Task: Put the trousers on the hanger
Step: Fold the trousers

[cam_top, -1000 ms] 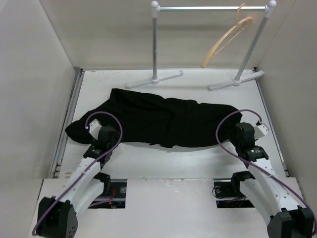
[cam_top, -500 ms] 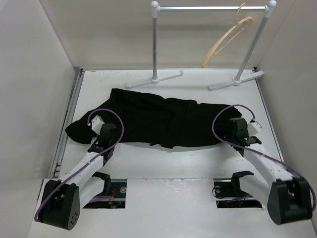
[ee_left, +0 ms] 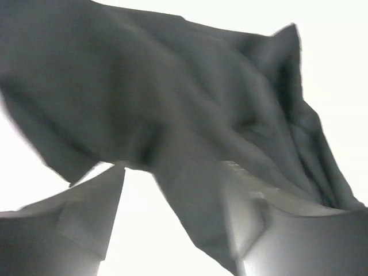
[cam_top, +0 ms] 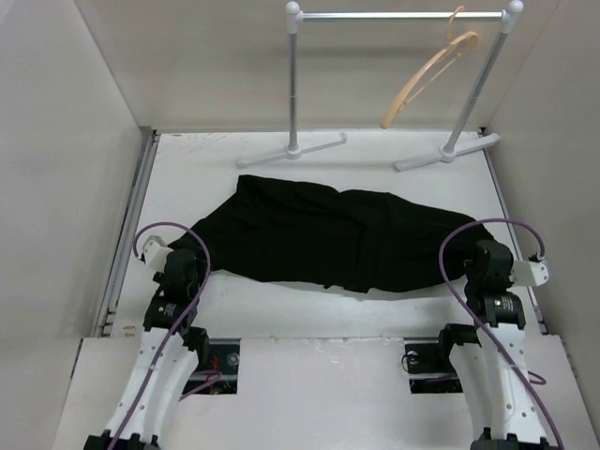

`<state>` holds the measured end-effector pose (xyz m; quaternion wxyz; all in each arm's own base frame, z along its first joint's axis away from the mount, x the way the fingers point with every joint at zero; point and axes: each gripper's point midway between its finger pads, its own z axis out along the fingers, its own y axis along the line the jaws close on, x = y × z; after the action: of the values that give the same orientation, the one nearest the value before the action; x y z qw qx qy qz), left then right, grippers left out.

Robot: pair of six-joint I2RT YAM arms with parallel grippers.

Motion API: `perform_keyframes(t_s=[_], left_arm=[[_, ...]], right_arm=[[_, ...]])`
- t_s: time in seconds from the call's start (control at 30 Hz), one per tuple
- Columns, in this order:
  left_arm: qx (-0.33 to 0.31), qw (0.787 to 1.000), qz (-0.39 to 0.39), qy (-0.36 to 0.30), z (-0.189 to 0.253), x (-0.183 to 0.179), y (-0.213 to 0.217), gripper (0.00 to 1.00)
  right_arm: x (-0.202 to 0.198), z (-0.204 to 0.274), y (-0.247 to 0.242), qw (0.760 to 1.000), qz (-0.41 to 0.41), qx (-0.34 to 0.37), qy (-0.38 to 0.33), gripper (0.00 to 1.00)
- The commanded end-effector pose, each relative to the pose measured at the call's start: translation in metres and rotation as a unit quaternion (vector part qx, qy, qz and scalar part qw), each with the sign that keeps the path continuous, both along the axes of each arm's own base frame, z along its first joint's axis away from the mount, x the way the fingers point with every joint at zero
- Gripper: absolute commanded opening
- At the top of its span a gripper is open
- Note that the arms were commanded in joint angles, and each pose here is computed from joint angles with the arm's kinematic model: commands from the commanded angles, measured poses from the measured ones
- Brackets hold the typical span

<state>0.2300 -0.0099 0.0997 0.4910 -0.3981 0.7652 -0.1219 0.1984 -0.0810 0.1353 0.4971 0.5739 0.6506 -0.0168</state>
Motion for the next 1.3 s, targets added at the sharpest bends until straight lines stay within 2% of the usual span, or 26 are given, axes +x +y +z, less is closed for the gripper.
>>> perform_keyframes(t_s=[0.0,0.07,0.2,0.27,0.3,0.33,0.37,0.4,0.53,0.63,0.67,0.7,0.73,0.8,0.83,0.87,0.9,0.97,1.1,1.17,1.27], left_arm=[[0.016,0.996,0.076,0.041,-0.007,0.003,0.032,0.73],[-0.001,0.996,0.082,0.044,-0.011,0.017,0.035,0.74],[-0.016,0.995,0.086,0.054,-0.027,0.040,0.039,0.71],[-0.024,0.995,0.080,0.047,-0.032,0.054,0.039,0.58],[-0.026,0.996,0.070,0.046,-0.031,0.061,0.036,0.44],[-0.034,0.997,0.058,0.043,-0.029,0.068,0.032,0.18],[-0.048,0.998,0.041,0.030,-0.018,0.073,0.026,0.09],[-0.057,0.998,0.031,0.006,0.002,0.076,0.022,0.05],[-0.035,0.994,0.027,-0.098,0.123,0.057,0.017,0.06],[0.006,0.989,0.044,-0.139,0.182,0.025,0.028,0.08],[0.012,0.989,0.049,-0.139,0.185,0.017,0.031,0.09],[0.024,0.990,0.055,-0.126,0.178,0.005,0.035,0.15],[0.032,0.991,0.058,-0.113,0.168,-0.002,0.038,0.22],[0.049,0.994,0.070,-0.066,0.129,-0.020,0.046,0.43],[0.056,0.994,0.080,-0.041,0.108,-0.031,0.050,0.59],[0.061,0.994,0.088,-0.017,0.088,-0.041,0.054,0.70],[0.063,0.993,0.101,-0.011,0.077,-0.049,0.058,0.76],[0.071,0.988,0.130,-0.051,0.100,-0.056,0.067,0.81],[0.101,0.980,0.154,-0.070,0.143,-0.050,0.079,0.82],[0.098,0.983,0.137,-0.069,0.144,-0.031,0.072,0.81],[0.091,0.990,0.101,-0.040,0.121,0.008,0.057,0.81]], right_arm=[[0.021,0.002,-0.004,1.000,0.001,0.010,-0.007,0.00],[0.034,0.004,-0.006,1.000,0.009,0.008,0.000,0.00],[0.048,0.014,-0.003,0.999,0.027,-0.006,-0.018,0.00],[0.050,0.015,0.002,0.999,0.042,-0.012,-0.020,0.01],[0.051,0.015,0.004,0.999,0.047,-0.014,-0.021,0.01],[0.051,0.014,0.005,0.998,0.051,-0.015,-0.024,0.01],[0.052,0.015,0.007,0.998,0.055,-0.016,-0.026,0.01],[0.052,0.016,0.007,0.998,0.058,-0.019,-0.029,0.01],[0.052,0.033,0.009,0.996,0.064,-0.024,-0.056,0.01],[0.053,0.049,0.017,0.993,0.083,-0.013,-0.081,0.01],[0.051,0.052,0.019,0.993,0.086,-0.011,-0.086,0.01],[0.047,0.053,0.020,0.992,0.088,-0.011,-0.087,0.01],[0.044,0.052,0.020,0.992,0.088,-0.013,-0.088,0.02],[0.038,0.043,0.022,0.992,0.094,-0.013,-0.085,0.02],[0.034,0.037,0.019,0.993,0.091,-0.016,-0.080,0.02],[0.031,0.032,0.017,0.993,0.089,-0.018,-0.075,0.02],[0.029,0.028,0.017,0.993,0.090,-0.016,-0.069,0.02],[0.029,0.022,0.023,0.992,0.102,-0.005,-0.071,0.02],[0.032,0.012,0.023,0.994,0.096,0.015,-0.059,0.02],[0.033,0.014,0.021,0.993,0.094,0.018,-0.066,0.02],[0.033,0.024,0.017,0.993,0.087,0.015,-0.079,0.02]])
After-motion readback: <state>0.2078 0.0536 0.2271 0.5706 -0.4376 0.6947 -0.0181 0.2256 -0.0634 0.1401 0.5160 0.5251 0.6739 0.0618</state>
